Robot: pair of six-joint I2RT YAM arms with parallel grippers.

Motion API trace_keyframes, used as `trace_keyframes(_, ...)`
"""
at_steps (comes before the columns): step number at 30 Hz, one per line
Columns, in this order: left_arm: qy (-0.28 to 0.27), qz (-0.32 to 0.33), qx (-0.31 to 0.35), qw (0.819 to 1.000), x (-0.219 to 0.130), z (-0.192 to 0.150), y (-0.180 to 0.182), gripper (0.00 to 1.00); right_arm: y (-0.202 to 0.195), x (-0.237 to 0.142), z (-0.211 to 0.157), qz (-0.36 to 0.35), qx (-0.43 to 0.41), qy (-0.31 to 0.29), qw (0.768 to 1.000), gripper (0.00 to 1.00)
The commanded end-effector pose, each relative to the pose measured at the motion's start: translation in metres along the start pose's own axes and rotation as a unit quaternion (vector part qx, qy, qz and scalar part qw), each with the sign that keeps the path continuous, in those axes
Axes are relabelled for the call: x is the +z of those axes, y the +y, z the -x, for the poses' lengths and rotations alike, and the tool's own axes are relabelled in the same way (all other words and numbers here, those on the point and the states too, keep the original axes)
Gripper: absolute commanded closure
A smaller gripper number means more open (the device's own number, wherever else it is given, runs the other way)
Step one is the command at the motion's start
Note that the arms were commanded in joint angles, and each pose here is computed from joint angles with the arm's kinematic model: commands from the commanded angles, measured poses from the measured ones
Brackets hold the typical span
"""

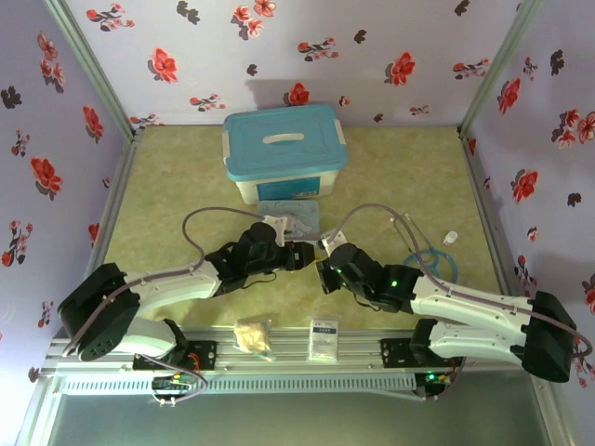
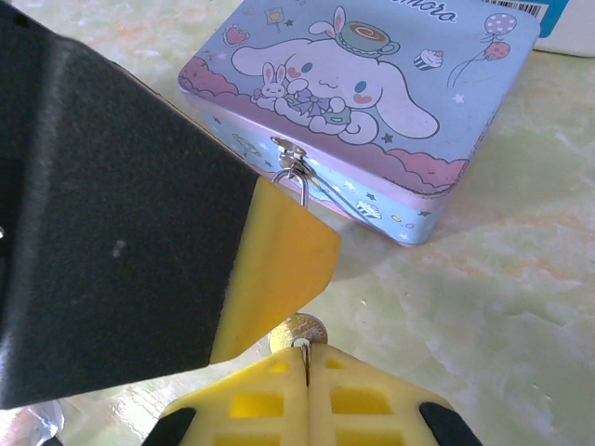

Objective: Unlock the padlock with the key

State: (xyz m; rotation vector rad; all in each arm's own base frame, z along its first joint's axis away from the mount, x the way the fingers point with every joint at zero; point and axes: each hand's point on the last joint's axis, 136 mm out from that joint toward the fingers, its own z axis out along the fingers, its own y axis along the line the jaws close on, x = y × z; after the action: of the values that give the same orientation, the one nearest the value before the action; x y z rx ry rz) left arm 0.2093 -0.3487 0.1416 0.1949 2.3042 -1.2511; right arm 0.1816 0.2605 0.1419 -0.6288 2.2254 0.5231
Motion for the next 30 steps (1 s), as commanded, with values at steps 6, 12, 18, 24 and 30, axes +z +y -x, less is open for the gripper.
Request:
trace_keyframes(6,0.001,-0.027,-0.004,1.000,0.003,-0.002,-0.010,0.79,0.002,0.000,0.008,0.005,0.006,-0.027,1.000,1.00)
trace_keyframes(12,0.004,-0.025,-0.003,1.000,0.004,-0.003,-0.009,1.00,0.002,0.001,0.010,0.002,0.012,-0.032,0.999,1.00)
trace_keyframes(18,-0.022,-0.027,0.020,0.999,-0.012,0.013,-0.009,1.00,-0.009,-0.019,0.030,0.008,0.049,-0.060,0.997,0.18)
trace_keyframes(24,-0.095,-0.090,0.069,0.989,-0.051,0.055,-0.017,1.00,-0.009,-0.035,0.078,0.154,0.194,-0.155,0.956,0.01)
trace_keyframes(30,-0.105,-0.163,0.100,0.976,-0.083,0.073,-0.039,1.00,0.001,-0.039,0.094,0.229,0.202,-0.200,0.931,0.04)
